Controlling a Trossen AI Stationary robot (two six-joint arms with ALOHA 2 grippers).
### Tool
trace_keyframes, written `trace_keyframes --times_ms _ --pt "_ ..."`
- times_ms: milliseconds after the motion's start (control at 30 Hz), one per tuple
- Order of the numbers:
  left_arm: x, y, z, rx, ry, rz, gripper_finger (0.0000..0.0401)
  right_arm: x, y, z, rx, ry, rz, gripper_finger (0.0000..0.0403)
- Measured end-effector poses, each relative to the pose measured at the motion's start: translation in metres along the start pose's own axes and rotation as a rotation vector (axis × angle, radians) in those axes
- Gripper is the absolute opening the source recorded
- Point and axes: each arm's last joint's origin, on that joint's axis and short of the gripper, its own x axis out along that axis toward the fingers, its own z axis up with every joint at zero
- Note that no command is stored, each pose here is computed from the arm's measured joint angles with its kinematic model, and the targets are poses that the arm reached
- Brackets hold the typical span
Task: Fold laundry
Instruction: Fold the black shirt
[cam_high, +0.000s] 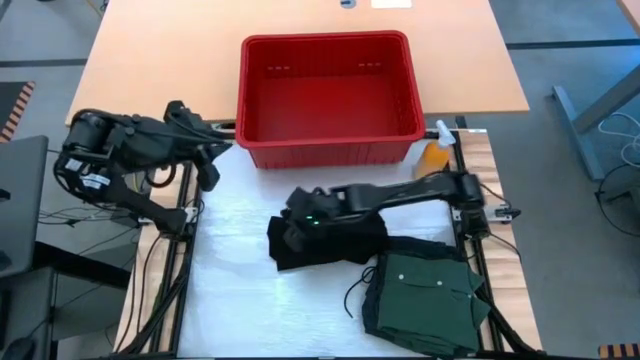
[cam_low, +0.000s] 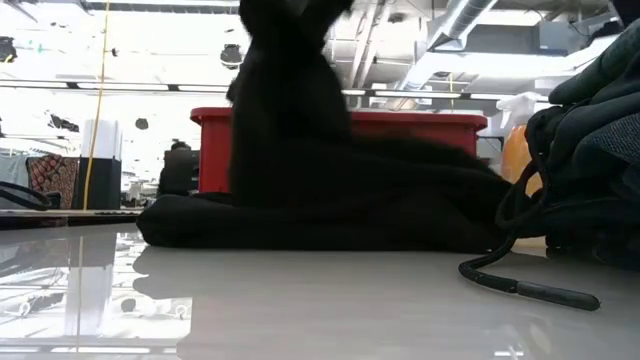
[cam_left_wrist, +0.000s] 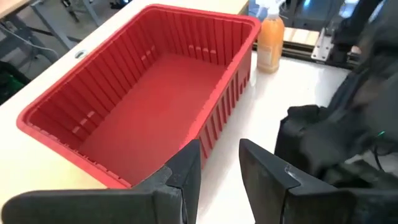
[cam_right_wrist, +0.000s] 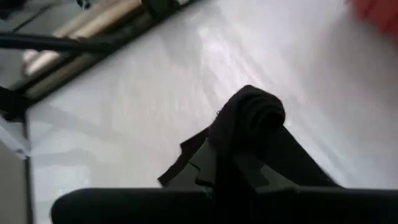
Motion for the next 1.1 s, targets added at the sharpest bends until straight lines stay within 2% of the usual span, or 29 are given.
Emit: trace_keyframes --times_ms 167,267,400,533,600,667,767,867,967,1100 --pt "0.004 -0.007 0.0 0.068 0.016 -0.013 0.01 0.05 -0.013 -0.012 0.059 0.057 -0.002 0.0054" --pt "0.011 -0.015 0.001 0.134 0.033 -0.016 0.01 0.059 -0.014 -0.014 0.091 0.073 0.049 0.0085" --pt "0.02 -0.024 0.002 0.241 0.06 -0.029 0.01 0.053 -0.009 -0.01 0.132 0.066 0.1 0.0143" --pt "0.021 -0.027 0.001 0.303 0.084 -0.088 0.01 0.02 -0.001 -0.001 0.144 0.053 0.116 0.0192" --pt "0.021 -0.027 0.0 0.302 0.089 -0.122 0.01 -0.002 0.0 0.0 0.155 0.072 0.077 0.0204" --pt "0.021 -0.029 0.0 0.281 0.095 -0.167 0.01 -0.025 0.001 -0.004 0.167 0.114 0.018 0.0208" --pt "0.023 -0.041 -0.002 0.261 0.096 -0.266 0.01 -0.059 0.002 -0.019 0.181 0.185 -0.13 0.0206" --pt "0.037 -0.065 -0.013 0.293 0.109 -0.342 0.01 -0.097 0.003 -0.037 0.205 0.185 -0.337 0.0201" --pt "0.059 -0.096 -0.032 0.333 0.133 -0.407 0.01 -0.133 0.002 -0.051 0.26 0.108 -0.498 0.0199" --pt "0.089 -0.136 -0.062 0.325 0.086 -0.455 0.01 -0.167 -0.004 -0.073 0.325 0.018 -0.567 0.02"
